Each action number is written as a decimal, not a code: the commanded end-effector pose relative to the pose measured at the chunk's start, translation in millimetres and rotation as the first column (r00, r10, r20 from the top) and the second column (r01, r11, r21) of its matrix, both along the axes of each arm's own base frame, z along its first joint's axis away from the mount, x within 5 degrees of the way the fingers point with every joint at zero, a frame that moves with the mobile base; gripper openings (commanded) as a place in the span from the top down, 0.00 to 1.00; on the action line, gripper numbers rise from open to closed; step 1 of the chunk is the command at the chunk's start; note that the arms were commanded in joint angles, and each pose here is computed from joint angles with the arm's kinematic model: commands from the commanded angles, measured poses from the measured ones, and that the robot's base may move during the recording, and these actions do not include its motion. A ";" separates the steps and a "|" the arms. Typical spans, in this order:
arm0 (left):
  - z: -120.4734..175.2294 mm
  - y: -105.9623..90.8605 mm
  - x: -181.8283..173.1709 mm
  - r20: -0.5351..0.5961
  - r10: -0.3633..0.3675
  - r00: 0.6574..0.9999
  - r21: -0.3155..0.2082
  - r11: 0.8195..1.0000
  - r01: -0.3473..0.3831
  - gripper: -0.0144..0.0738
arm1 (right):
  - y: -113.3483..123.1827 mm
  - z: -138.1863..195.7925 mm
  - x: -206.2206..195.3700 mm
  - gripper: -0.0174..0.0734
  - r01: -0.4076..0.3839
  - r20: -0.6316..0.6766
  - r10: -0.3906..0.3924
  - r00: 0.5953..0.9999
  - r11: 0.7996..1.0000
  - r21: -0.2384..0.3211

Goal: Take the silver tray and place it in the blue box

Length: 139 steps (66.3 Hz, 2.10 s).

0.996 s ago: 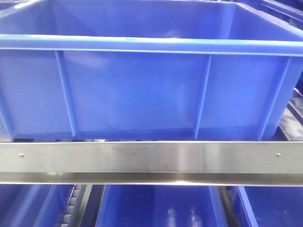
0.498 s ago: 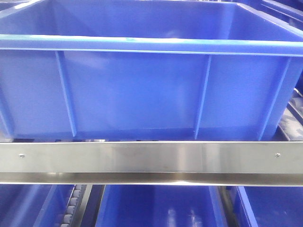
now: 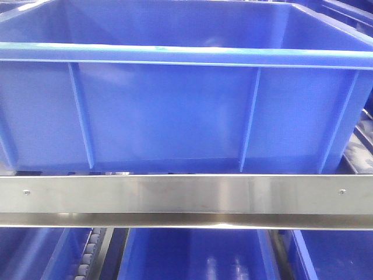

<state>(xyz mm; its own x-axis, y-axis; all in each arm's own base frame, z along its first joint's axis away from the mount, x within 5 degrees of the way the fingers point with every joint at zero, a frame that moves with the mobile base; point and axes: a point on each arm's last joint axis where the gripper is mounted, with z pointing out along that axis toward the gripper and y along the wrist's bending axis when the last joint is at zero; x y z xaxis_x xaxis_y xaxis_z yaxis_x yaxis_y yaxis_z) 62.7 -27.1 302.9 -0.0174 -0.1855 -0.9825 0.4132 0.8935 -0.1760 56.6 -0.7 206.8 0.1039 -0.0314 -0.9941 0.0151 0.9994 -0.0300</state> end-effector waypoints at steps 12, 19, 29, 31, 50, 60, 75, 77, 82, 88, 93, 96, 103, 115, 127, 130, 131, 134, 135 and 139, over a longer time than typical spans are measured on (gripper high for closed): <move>16.2 -1.5 -2.3 0.089 -0.025 0.996 -0.046 0.999 0.029 0.95 | -0.4 7.8 -2.9 0.75 0.009 0.100 -0.008 0.995 1.000 -0.003; 16.2 -1.5 -2.3 0.089 -0.025 0.996 -0.046 0.999 0.029 0.95 | -0.4 7.8 -2.9 0.75 0.009 0.100 -0.008 0.995 1.000 -0.003; 16.2 -1.5 -2.3 0.089 -0.025 0.996 -0.046 0.999 0.029 0.95 | -0.4 7.8 -2.9 0.75 0.009 0.100 -0.008 0.995 1.000 -0.003; 16.2 -1.5 -2.3 0.089 -0.025 0.996 -0.046 0.999 0.029 0.95 | -0.4 7.8 -2.9 0.75 0.009 0.100 -0.008 0.995 1.000 -0.003; -10.0 6.9 -7.1 0.100 0.082 0.992 0.115 0.989 -0.093 0.95 | -0.4 7.8 -2.9 0.75 0.009 0.100 -0.008 0.995 1.000 -0.003; -43.5 14.8 -4.6 0.124 0.217 0.968 0.086 0.970 -0.228 0.95 | -0.4 7.8 -2.9 0.75 0.009 0.100 -0.008 0.995 1.000 -0.003; -82.7 20.6 -5.8 0.157 0.300 0.941 0.066 0.948 -0.313 0.95 | -0.4 7.8 -2.9 0.75 0.009 0.100 -0.008 0.995 1.000 -0.003; -86.0 20.7 -6.2 0.162 0.300 0.940 0.066 0.947 -0.314 0.95 | -0.4 7.8 -2.9 0.75 0.009 0.100 -0.008 0.995 1.000 -0.003; -88.3 20.9 -7.6 0.159 0.303 0.940 0.073 0.946 -0.317 0.95 | -0.4 7.8 -2.9 0.75 0.009 0.100 -0.008 0.995 1.000 -0.003; -87.1 21.5 -9.5 0.183 0.309 0.933 0.077 0.942 -0.327 0.95 | -0.4 7.8 -2.9 0.75 0.009 0.100 -0.008 0.995 1.000 -0.003; -86.4 21.7 -9.6 0.191 0.312 0.931 0.075 0.941 -0.331 0.95 | -0.4 7.8 -2.9 0.75 0.009 0.100 -0.008 0.995 1.000 -0.003; -86.4 21.6 -9.6 0.192 0.312 0.931 0.077 0.940 -0.331 0.95 | -0.4 7.8 -2.9 0.75 0.009 0.100 -0.008 0.995 1.000 -0.003; -84.5 21.6 -10.0 0.220 0.312 0.924 0.087 0.937 -0.337 0.95 | -0.4 7.8 -2.9 0.75 0.009 0.100 -0.008 0.995 1.000 -0.003; -83.8 21.7 -10.2 0.226 0.313 0.923 0.082 0.938 -0.338 0.95 | -0.4 7.8 -2.9 0.75 0.009 0.100 -0.008 0.995 1.000 -0.003; -83.8 21.8 -10.2 0.225 0.313 0.923 0.081 0.938 -0.338 0.95 | -0.4 7.8 -2.9 0.75 0.009 0.100 -0.008 0.995 1.000 -0.003; -83.8 21.8 -10.2 0.225 0.313 0.923 0.081 0.938 -0.338 0.95 | -0.4 7.8 -2.9 0.75 0.009 0.100 -0.008 0.995 1.000 -0.003; -83.8 21.8 -10.2 0.225 0.313 0.923 0.081 0.938 -0.338 0.95 | -0.4 7.8 -2.9 0.75 0.009 0.100 -0.008 0.995 1.000 -0.003; -83.8 21.8 -10.2 0.225 0.313 0.923 0.081 0.938 -0.338 0.95 | -0.4 7.8 -2.9 0.75 0.009 0.100 -0.008 0.995 1.000 -0.003; -83.8 21.8 -10.2 0.225 0.313 0.923 0.081 0.938 -0.338 0.95 | -0.4 7.8 -2.9 0.75 0.009 0.100 -0.008 0.995 1.000 -0.003; -83.8 21.8 -10.2 0.225 0.313 0.923 0.081 0.938 -0.338 0.95 | -0.4 7.8 -2.9 0.75 0.009 0.100 -0.008 0.995 1.000 -0.003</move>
